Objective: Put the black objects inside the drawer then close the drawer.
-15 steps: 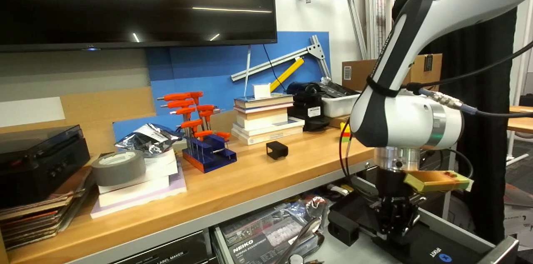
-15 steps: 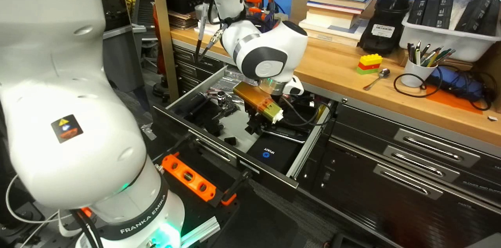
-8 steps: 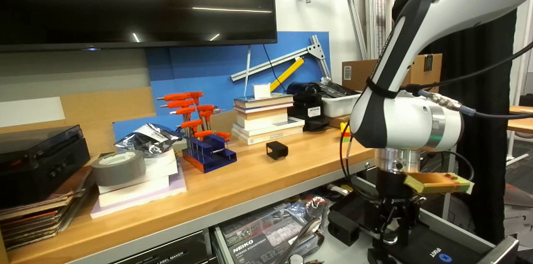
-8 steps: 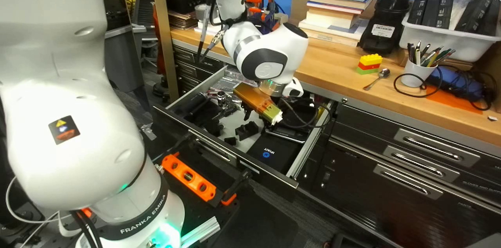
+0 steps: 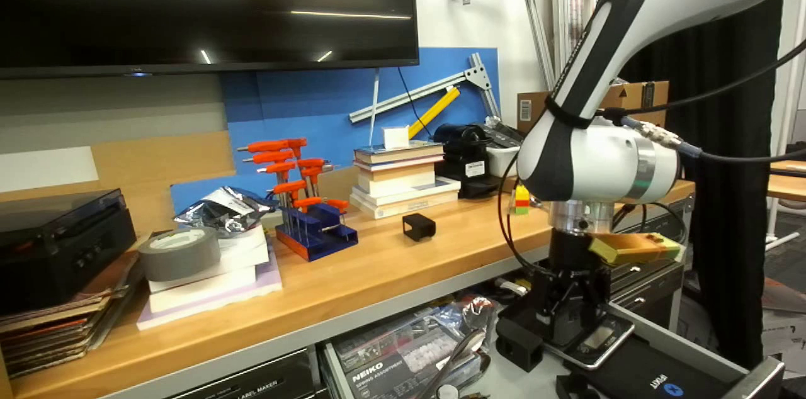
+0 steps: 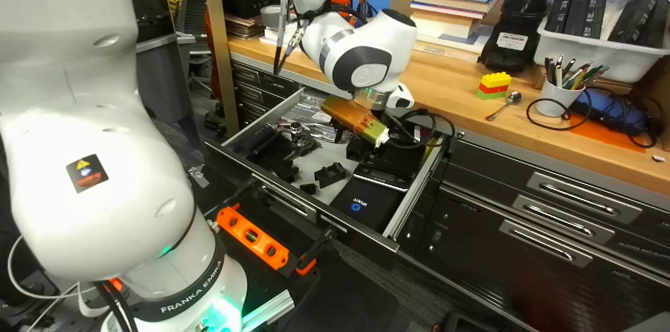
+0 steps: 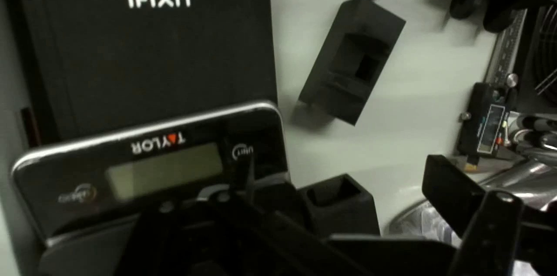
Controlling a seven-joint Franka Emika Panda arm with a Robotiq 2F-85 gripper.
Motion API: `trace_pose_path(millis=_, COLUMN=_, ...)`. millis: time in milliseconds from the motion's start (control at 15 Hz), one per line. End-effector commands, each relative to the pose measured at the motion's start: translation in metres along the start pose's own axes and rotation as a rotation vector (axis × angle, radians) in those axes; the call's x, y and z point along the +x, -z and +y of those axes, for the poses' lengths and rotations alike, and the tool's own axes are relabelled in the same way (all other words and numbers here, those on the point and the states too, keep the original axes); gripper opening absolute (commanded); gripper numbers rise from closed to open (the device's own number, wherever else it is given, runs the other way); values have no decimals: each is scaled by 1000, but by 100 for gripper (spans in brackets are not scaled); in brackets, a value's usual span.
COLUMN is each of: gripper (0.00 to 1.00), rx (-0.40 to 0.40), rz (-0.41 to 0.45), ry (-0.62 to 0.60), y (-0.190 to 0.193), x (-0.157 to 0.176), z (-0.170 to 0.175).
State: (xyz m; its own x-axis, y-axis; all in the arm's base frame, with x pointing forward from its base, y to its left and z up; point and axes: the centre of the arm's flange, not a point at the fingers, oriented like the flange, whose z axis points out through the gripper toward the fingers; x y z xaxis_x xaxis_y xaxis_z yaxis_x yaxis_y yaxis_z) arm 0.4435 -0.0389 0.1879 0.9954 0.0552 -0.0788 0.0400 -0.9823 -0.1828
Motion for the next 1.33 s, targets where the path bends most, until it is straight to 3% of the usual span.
trace_pose_path(millis=0, gripper=100, rx=-48, rz=37, ry=51, y=52, x=37, z=-15)
trace_pose_path(millis=333, gripper=100, rx=-117, rz=81, ry=148, y=118, x=96, z=-34)
trace_pose_path(millis=667, gripper=100, rx=-179, rz=125, ry=241, y=159, x=155, z=-60)
trace_pose_path(millis=1267, gripper=100, rx=-161, rz=162, ry=358, y=149, x=227, z=-126)
